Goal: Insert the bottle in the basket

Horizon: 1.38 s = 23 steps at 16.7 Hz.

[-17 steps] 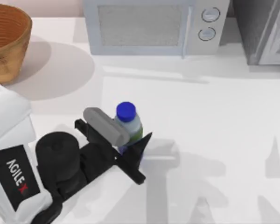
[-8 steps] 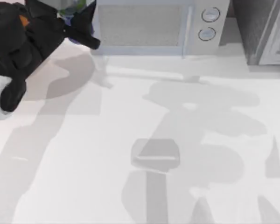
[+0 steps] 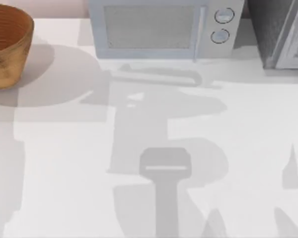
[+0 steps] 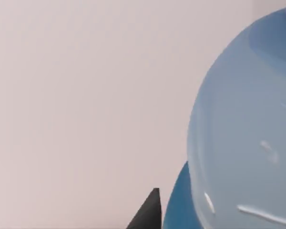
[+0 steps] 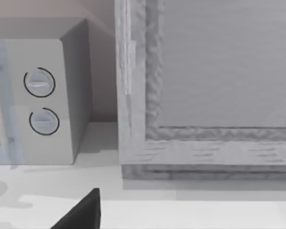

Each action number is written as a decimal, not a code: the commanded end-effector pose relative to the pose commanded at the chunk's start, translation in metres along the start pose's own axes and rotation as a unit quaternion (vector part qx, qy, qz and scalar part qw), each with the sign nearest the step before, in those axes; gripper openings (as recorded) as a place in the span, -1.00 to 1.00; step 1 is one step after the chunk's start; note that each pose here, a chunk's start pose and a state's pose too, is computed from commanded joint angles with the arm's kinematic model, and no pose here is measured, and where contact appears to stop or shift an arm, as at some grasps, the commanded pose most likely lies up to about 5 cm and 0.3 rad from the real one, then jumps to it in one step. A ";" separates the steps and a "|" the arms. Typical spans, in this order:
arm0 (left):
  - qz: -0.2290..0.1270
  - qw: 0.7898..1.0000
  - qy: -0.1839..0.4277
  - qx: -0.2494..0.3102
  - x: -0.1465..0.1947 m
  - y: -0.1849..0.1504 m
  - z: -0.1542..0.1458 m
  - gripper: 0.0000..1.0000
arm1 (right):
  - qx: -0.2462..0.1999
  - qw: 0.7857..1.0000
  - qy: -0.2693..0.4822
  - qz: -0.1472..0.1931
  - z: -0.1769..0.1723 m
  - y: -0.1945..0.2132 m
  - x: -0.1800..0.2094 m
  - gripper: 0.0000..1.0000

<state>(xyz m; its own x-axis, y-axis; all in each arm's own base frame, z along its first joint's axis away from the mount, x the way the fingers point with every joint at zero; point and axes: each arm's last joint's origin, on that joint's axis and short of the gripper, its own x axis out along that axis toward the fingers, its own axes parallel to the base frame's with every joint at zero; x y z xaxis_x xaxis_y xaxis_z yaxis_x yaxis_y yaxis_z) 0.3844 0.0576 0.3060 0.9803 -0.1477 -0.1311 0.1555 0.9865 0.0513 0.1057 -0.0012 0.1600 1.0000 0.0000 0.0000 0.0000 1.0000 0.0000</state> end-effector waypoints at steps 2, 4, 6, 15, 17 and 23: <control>0.030 0.999 0.023 -0.015 -0.009 0.023 0.003 -1.00 | 0.000 1.000 0.000 0.000 0.000 0.000 0.000 1.00; 0.046 0.998 0.037 -0.024 -0.014 0.035 0.002 -1.00 | 0.000 1.000 0.000 0.000 0.000 0.000 0.000 1.00; 0.048 0.998 0.038 -0.025 -0.015 0.036 0.002 -1.00 | 0.000 1.000 0.000 0.000 0.000 0.000 0.000 1.00; 0.048 0.998 0.040 -0.025 0.016 0.039 -0.018 -1.00 | 0.000 1.000 0.000 0.000 0.000 0.000 0.000 1.00; 0.048 0.998 0.042 -0.026 0.029 0.040 -0.030 -1.00 | 0.000 1.000 0.000 0.000 0.000 0.000 0.000 1.00; 0.048 0.998 0.038 -0.025 0.039 0.039 -0.035 -1.00 | 0.000 1.000 0.000 0.000 0.000 0.000 0.000 1.00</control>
<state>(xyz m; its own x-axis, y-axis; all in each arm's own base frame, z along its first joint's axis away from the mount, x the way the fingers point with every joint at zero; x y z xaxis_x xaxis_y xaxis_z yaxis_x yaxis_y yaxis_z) 0.4240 0.0933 0.2683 0.9779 -0.0482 -0.2036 0.0529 0.9984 0.0178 0.1057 -0.0012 0.1600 1.0000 0.0000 0.0000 0.0000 1.0000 0.0000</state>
